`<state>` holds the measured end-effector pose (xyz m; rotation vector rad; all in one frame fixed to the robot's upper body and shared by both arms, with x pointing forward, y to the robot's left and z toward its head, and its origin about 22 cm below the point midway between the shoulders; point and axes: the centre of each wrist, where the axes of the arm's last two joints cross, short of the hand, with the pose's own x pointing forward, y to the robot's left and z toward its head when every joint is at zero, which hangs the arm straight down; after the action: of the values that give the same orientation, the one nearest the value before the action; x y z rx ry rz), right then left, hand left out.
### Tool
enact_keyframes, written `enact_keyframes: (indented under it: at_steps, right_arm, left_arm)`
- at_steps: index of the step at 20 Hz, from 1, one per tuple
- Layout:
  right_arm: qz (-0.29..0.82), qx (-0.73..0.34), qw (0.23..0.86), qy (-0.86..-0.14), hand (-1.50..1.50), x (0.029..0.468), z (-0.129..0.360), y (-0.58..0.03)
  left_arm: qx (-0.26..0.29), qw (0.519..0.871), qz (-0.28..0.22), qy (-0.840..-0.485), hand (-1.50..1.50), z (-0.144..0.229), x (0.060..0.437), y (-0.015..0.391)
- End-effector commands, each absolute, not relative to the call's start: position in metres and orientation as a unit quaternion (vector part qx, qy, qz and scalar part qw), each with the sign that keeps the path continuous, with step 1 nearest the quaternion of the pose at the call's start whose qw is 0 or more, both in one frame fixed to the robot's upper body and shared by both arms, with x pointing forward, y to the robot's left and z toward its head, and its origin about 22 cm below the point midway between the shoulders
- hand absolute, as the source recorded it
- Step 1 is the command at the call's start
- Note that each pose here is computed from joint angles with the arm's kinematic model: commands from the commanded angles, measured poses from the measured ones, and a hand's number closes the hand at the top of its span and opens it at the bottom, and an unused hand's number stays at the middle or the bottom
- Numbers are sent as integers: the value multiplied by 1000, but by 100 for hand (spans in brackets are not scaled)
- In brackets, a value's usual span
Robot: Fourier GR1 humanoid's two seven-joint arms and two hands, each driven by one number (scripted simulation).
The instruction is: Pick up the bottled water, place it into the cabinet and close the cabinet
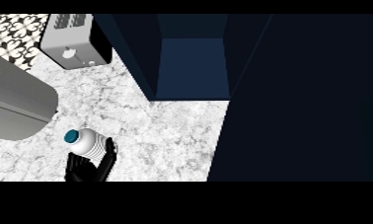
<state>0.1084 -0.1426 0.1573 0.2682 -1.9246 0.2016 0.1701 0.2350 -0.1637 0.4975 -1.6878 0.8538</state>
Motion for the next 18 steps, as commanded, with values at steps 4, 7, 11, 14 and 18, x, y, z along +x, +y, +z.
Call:
enact_keyframes:
  at_steps: [4,7,11,14,18]
  right_arm:
    - [88,101,543,-829,-150,88,175,-157]
    - [85,98,534,-835,-150,100,178,-151]
    - [88,110,532,-835,-150,101,169,-148]
    - [91,113,537,-831,-150,97,169,-145]
    - [78,111,534,-834,-150,88,179,-150]
  left_arm:
    - [174,512,369,-756,150,-159,193,236]
    - [134,530,336,-767,150,-160,189,225]
    - [15,628,189,-755,150,-152,197,253]
    - [-53,636,148,-756,150,-141,208,239]
    - [-67,622,132,-769,150,-124,232,238]
